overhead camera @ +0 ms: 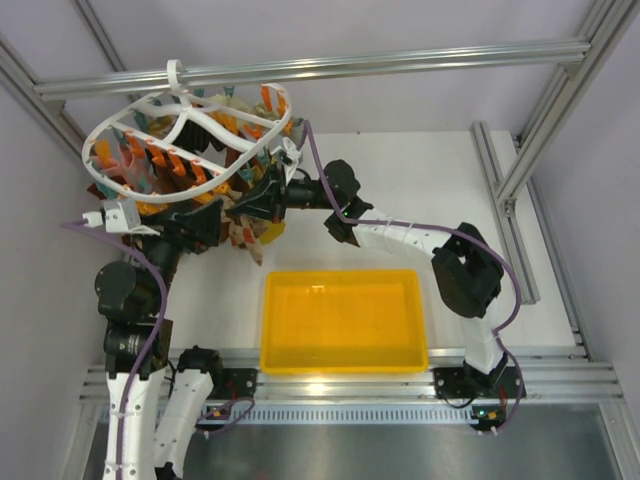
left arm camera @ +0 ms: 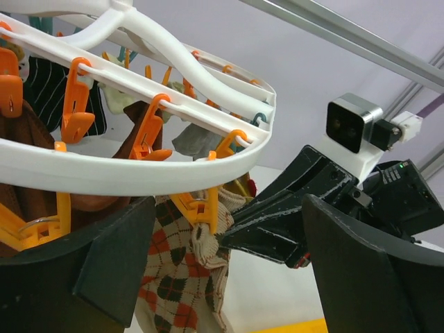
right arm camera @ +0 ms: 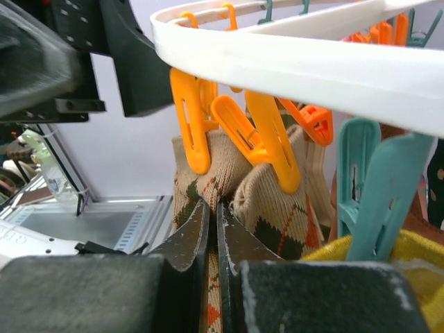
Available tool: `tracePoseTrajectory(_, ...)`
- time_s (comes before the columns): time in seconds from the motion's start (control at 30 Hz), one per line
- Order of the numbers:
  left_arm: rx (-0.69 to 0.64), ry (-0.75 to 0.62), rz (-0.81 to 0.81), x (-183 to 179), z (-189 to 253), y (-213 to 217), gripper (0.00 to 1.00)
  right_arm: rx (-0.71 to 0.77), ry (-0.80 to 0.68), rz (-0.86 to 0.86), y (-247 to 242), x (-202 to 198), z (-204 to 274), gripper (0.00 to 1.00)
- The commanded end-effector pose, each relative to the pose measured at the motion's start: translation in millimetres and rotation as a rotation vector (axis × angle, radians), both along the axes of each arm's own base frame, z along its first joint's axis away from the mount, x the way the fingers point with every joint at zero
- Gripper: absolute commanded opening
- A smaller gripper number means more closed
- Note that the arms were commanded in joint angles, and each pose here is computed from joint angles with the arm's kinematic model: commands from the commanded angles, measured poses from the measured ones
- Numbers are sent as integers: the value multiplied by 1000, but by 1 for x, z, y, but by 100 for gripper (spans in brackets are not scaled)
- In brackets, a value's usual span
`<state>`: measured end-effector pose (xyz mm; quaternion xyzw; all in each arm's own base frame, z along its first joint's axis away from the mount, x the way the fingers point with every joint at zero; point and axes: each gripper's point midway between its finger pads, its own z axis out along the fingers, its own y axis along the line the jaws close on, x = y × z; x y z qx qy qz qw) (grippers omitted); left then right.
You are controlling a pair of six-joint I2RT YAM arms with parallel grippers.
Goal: Clip the socks to the hanger
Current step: Clamp the sock onto the hanger.
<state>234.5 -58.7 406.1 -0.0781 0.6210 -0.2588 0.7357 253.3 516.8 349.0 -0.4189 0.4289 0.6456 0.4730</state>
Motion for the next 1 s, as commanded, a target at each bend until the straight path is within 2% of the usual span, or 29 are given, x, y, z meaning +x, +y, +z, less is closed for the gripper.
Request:
tracePoseTrajectory(0.0, 27, -64, 11, -17, 20, 3, 91, 11, -56, -29, -16, 8, 15, 0)
tracePoseTrajectory(0.23, 45, -55, 69, -32, 14, 13, 94, -55, -64, -106, -41, 33, 4, 0)
tracePoseTrajectory(0.3, 39, -55, 86, -36, 16, 16, 98, -63, -74, -138, -51, 43, 6, 0)
tracePoseTrajectory(0.57, 37, -24, 71, -37, 21, 14, 98, -112, -75, -284, -93, 87, 5, 0)
tracePoseTrajectory(0.7, 71, 29, 61, -32, 23, 12, 98, -142, -61, -381, -120, 117, 0, 0)
tracePoseTrajectory(0.77, 87, 101, 54, -24, 15, 11, 98, -153, -59, -408, -129, 127, -3, 0)
tracePoseTrajectory(0.87, 107, 155, 19, -20, 17, 6, 98, -169, -67, -421, -136, 129, -7, 0)
tracePoseTrajectory(0.9, 108, 152, 13, -21, 24, 5, 98, -174, -74, -418, -137, 127, -8, 2)
tracePoseTrajectory(0.93, 112, 166, 6, -19, 23, 4, 98, -183, -69, -396, -137, 121, -10, 13)
tracePoseTrajectory(0.97, 129, 190, -12, -17, 19, 1, 98, -181, -72, -386, -138, 117, -7, 20)
